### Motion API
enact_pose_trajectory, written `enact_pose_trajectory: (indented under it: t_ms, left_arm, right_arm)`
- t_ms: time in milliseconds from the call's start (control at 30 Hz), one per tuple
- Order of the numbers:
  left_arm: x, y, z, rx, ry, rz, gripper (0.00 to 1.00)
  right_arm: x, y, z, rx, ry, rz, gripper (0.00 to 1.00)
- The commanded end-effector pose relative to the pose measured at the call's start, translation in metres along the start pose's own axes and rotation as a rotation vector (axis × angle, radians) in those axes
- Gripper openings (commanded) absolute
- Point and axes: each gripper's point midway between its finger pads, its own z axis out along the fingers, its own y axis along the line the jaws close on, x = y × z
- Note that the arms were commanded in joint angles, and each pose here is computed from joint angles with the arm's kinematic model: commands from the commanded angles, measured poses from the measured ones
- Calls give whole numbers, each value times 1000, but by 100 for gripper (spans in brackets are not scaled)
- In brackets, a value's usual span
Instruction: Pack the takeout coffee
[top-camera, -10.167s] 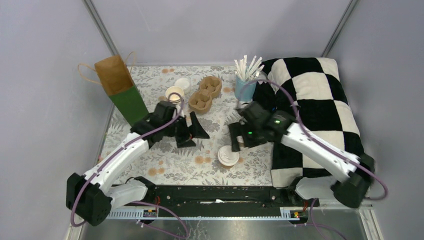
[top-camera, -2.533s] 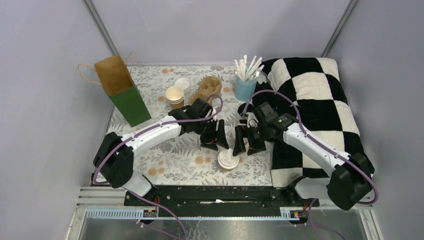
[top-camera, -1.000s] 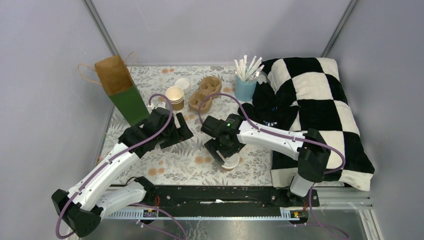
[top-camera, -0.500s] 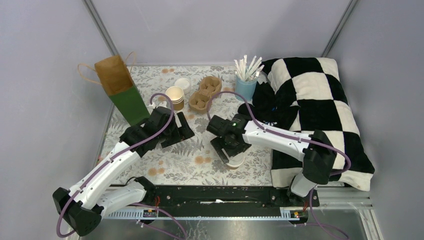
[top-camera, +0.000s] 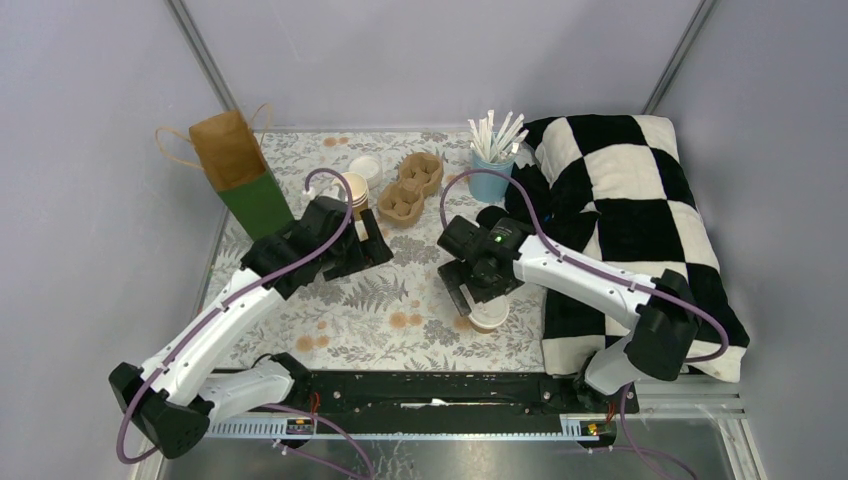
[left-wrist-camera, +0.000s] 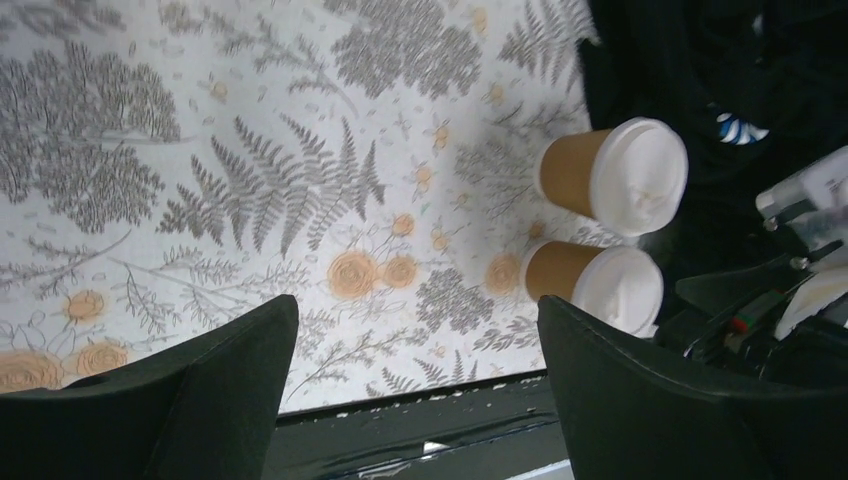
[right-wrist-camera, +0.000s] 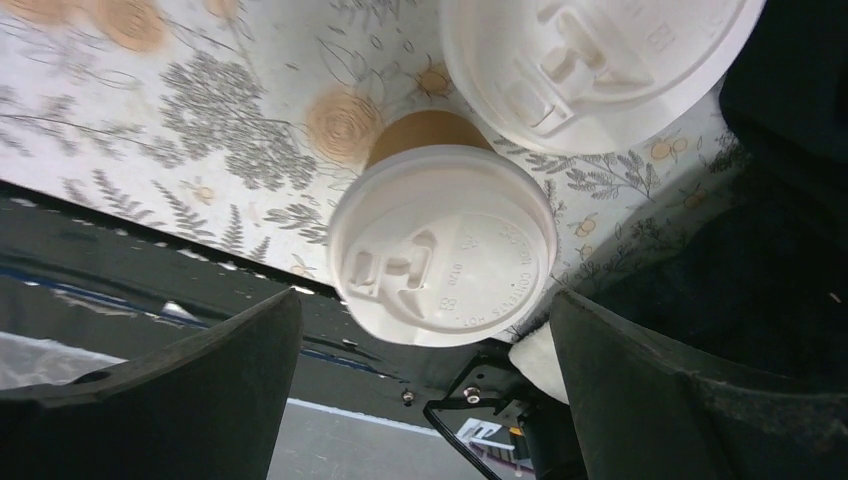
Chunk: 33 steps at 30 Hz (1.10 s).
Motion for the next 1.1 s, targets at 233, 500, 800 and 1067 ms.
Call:
enact_pose_trajectory:
  t_ms: [233,500,800,1067]
  left_arm:
    - [-84,-41,-17,18,-172,119,96]
    - [-122,-46,-5,3,-181,106,95]
    - [-104,-39,15,42,-49,86,89]
    - [-71,-27,2,60,56,162,89]
  right_arm:
    - [-50,0,-99,-113,-287,30,100]
    - [-127,-2,-104,-316,-373,217,98]
    - [-258,10,-50,-445,-553,648,74]
    - [-311,-19,13,-250,-696,862,60]
